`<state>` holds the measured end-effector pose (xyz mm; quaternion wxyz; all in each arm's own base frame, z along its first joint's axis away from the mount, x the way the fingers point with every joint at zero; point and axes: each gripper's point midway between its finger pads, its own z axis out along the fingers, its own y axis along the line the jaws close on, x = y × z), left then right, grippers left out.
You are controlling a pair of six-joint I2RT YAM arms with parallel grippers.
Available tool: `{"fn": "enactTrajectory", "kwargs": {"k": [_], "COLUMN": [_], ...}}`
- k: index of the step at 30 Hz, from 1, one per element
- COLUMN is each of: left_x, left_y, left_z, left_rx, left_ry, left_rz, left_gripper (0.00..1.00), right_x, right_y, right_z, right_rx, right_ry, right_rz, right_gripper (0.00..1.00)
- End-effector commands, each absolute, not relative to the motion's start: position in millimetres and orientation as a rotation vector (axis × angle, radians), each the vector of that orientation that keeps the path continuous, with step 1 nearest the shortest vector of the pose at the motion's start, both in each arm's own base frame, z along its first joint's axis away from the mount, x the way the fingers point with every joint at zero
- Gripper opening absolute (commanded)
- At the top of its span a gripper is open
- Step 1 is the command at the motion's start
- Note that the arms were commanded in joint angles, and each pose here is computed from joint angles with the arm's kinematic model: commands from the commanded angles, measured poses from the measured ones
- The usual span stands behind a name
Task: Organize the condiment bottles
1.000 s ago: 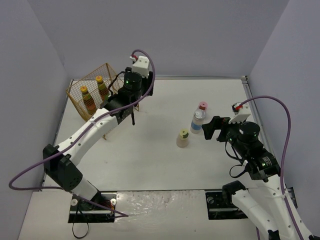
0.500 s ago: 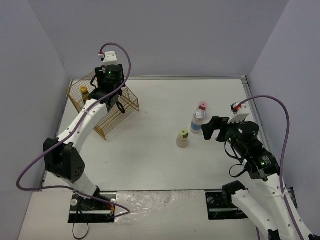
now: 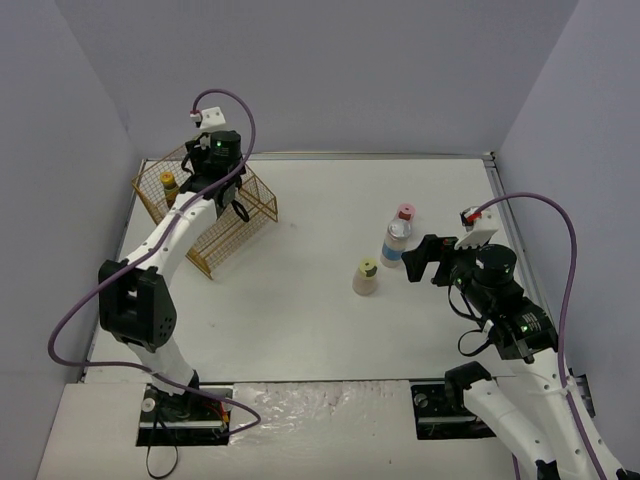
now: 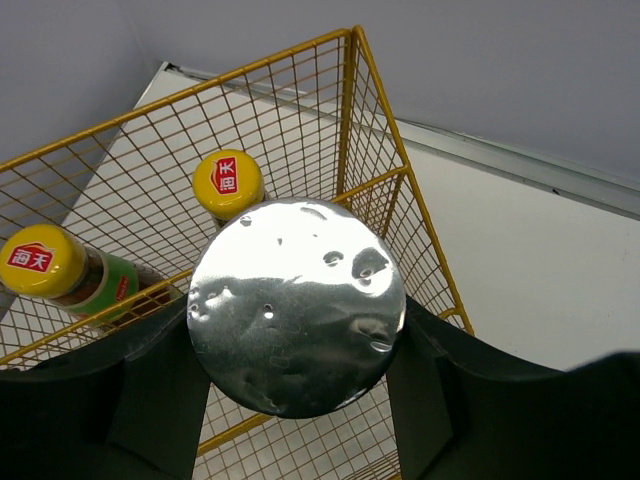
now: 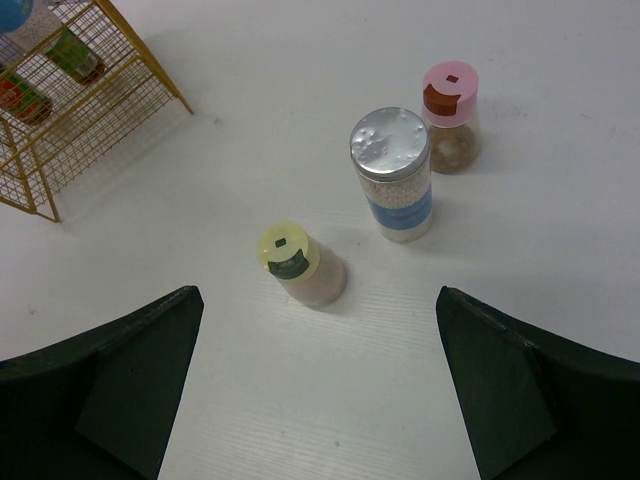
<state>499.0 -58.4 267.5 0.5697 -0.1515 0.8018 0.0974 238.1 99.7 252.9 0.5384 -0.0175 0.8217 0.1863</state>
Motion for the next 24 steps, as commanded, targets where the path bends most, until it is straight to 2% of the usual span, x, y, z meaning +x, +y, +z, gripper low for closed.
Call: {"fn": "enactTrajectory", "kwargs": {"k": [1, 3, 5, 6, 10, 13, 18, 24], "left_x": [515.1, 517.3, 519.1, 520.6, 524.7, 527.1, 525.7, 518.9], "left_y": [-56.3, -56.5, -56.4, -56.5, -58.2, -59.7, -57.5, -59.8], "left_z": [313.5, 303.9, 295.3, 286.8, 267.8, 257.4, 248.4, 253.5], "left_rx": [-0.458, -0.465, -0.47, -0.475, -0.479, -0.478, -0.483, -0.467], "left_ry": [1.728, 1.748, 1.766, 1.785, 1.836, 1.863, 1.893, 1.914], "left_rz": [0.14, 0.144, 0.148, 0.152, 0.147, 0.142, 0.141, 0.117], "left_gripper": [0.06, 0.1, 0.18, 0.26, 0.42, 0.47, 0.65, 0.81], "right_x": [244.0, 244.2, 244.8, 245.2, 245.9, 247.2, 250.5, 262.3], "right_y": [105.6, 105.5, 105.0, 104.7, 104.7, 103.5, 103.0, 97.6], "right_z": [263.3, 263.3, 263.3, 262.9, 265.6, 265.1, 262.0, 256.4], "right_rx": [-0.059, -0.057, -0.053, -0.051, -0.044, -0.037, -0.019, 0.031], "right_ry": [1.906, 1.907, 1.908, 1.909, 1.905, 1.906, 1.922, 1.954], "right_rz": [0.464, 0.464, 0.462, 0.458, 0.46, 0.453, 0.444, 0.394], "right_gripper": [1.0, 1.0, 1.0, 1.0, 1.0, 1.0, 1.0, 1.0]}}
